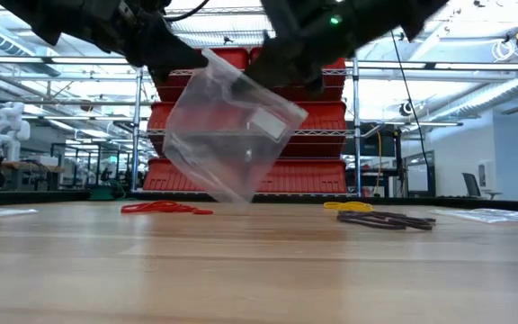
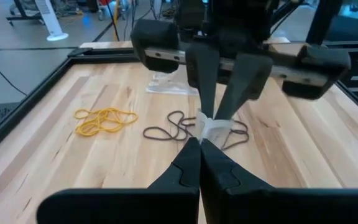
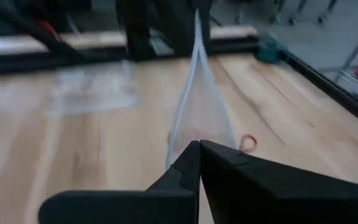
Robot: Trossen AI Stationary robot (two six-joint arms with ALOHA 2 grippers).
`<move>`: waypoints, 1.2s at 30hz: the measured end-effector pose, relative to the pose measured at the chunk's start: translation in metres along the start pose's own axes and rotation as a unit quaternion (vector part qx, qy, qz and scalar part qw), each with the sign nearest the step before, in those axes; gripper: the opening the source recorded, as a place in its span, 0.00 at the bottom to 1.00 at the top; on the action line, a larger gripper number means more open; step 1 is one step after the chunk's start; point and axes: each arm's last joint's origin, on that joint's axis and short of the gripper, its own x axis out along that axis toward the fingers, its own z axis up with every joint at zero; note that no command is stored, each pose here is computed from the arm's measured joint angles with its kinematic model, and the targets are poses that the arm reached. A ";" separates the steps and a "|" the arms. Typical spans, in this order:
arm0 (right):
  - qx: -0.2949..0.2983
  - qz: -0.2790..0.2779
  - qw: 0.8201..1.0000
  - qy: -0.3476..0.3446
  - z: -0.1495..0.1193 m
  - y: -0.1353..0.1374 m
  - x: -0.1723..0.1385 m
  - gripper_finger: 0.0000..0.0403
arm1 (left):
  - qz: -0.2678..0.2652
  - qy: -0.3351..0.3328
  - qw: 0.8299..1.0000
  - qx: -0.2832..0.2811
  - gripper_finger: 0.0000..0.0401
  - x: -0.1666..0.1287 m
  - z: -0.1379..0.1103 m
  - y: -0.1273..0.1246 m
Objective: Sort rubber bands
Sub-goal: Open the top right transparent zip bag
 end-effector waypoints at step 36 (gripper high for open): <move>0.007 0.000 0.994 0.105 0.012 -0.005 0.036 0.29 | 0.000 -0.017 1.000 -0.011 0.00 0.034 0.009 -0.006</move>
